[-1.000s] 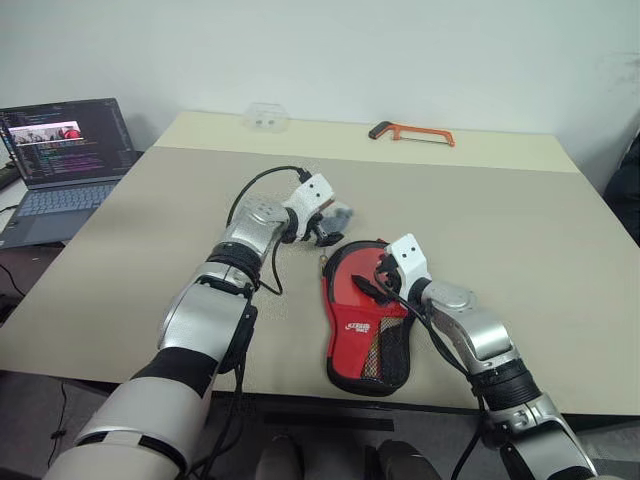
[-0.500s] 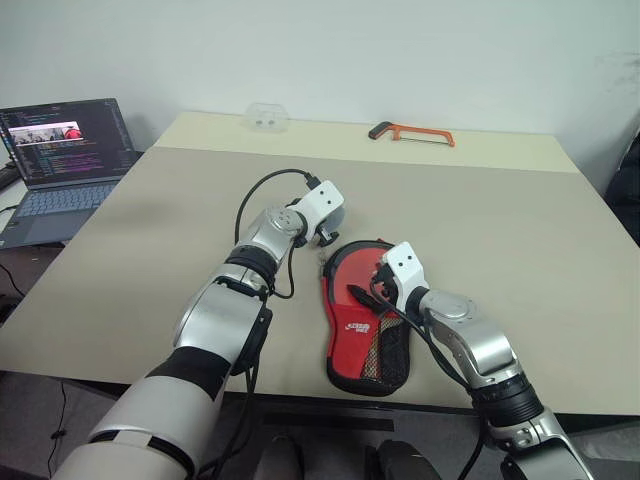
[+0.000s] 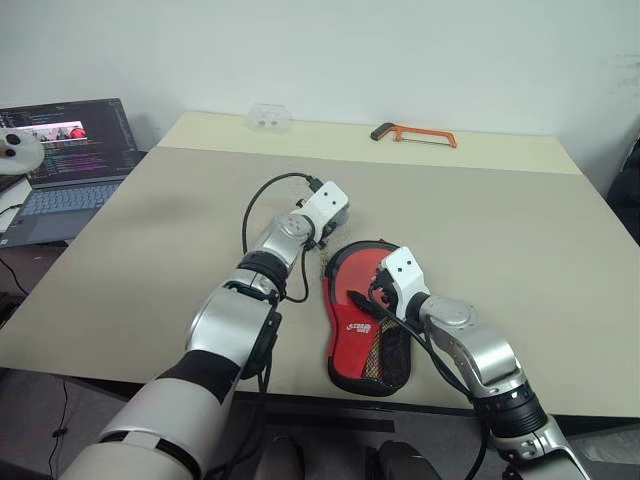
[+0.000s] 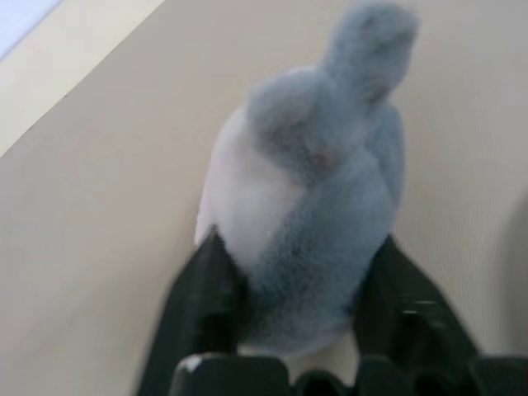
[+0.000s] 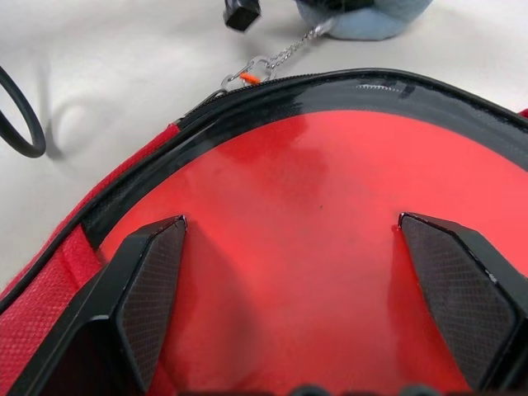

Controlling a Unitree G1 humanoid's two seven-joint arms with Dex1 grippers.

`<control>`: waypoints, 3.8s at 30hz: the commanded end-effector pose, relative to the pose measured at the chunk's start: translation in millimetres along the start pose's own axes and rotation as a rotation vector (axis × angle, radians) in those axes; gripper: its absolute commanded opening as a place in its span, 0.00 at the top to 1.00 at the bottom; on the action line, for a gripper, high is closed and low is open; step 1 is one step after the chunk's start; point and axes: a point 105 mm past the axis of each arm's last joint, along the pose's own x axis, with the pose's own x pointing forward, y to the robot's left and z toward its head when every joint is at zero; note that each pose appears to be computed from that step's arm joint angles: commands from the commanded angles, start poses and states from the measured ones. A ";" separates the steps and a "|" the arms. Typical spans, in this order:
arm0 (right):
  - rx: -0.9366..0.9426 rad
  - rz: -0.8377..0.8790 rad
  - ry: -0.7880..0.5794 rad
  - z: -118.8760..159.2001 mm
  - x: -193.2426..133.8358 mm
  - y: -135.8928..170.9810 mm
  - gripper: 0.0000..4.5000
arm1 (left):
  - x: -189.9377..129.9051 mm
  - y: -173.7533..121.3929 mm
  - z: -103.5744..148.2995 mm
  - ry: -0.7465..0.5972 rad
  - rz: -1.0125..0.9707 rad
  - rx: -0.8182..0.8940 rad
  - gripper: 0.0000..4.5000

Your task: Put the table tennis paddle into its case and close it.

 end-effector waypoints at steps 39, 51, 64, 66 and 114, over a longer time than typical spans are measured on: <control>-0.011 0.057 0.154 -31.1 -1.0 28.4 0.00 | -3.9 -142.9 145.2 -0.446 -0.156 0.590 0.97; -0.035 0.101 0.143 -28.4 8.1 27.9 0.00 | 4.2 -123.7 106.5 -0.309 -0.217 0.654 0.41; -0.073 0.149 0.138 -25.2 18.7 23.2 0.00 | -13.3 -77.5 134.2 -0.389 -0.255 0.671 0.00; -0.079 0.157 0.141 -26.5 18.9 22.5 0.00 | -16.6 -67.3 135.6 -0.387 -0.256 0.694 0.00; 0.083 -0.362 -0.207 114.9 -22.4 -169.7 0.00 | -64.0 -119.8 -15.8 -0.293 -0.604 -0.384 0.00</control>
